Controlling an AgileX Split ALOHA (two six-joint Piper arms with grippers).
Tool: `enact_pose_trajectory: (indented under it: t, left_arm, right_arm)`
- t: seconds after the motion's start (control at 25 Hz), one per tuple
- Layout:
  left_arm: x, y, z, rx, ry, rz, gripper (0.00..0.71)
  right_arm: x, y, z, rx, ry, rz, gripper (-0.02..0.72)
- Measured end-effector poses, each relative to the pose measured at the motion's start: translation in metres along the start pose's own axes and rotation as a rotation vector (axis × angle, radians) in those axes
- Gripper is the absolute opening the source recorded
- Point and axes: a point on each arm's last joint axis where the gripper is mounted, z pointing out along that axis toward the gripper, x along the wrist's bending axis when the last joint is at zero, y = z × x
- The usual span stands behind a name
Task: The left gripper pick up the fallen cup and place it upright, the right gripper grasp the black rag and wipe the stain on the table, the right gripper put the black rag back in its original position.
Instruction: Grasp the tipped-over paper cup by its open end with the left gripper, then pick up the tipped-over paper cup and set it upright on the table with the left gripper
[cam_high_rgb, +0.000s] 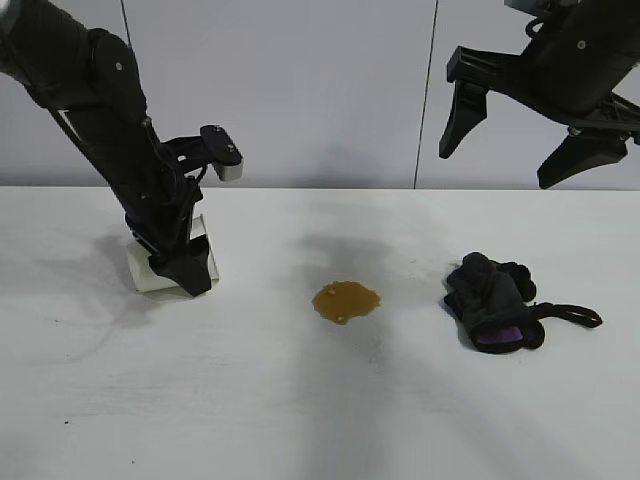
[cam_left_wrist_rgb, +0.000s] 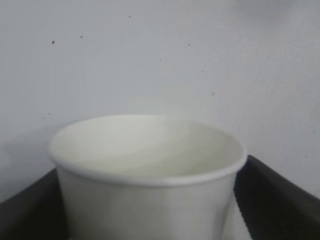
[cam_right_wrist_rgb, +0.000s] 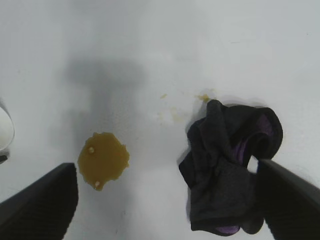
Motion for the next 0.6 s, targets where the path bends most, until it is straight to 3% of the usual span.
enact_pose_trajectory:
  t: [0.12,0.28,0.48,0.6]
  left_arm:
    - [-0.001,0.001,-0.002,-0.003,-0.008,-0.008,0.484]
    - [-0.003,0.005,-0.018,-0.048,-0.070,-0.077,0.478]
    - [0.004,0.017,-0.064,-0.247,-0.098,-0.124,0.477]
    - [0.002,0.013,-0.074,-0.404,-0.188,-0.152,0.477]
  right_arm:
    - [0.000,0.000,0.000,0.000,0.000,0.000,0.661]
    - [0.000,0.000,0.000,0.000,-0.001,-0.001,0.661]
    - [0.000,0.000,0.000,0.005,-0.001,-0.001,0.661]
    - [0.000,-0.001,0.000,0.013,-0.002,-0.001,0.661]
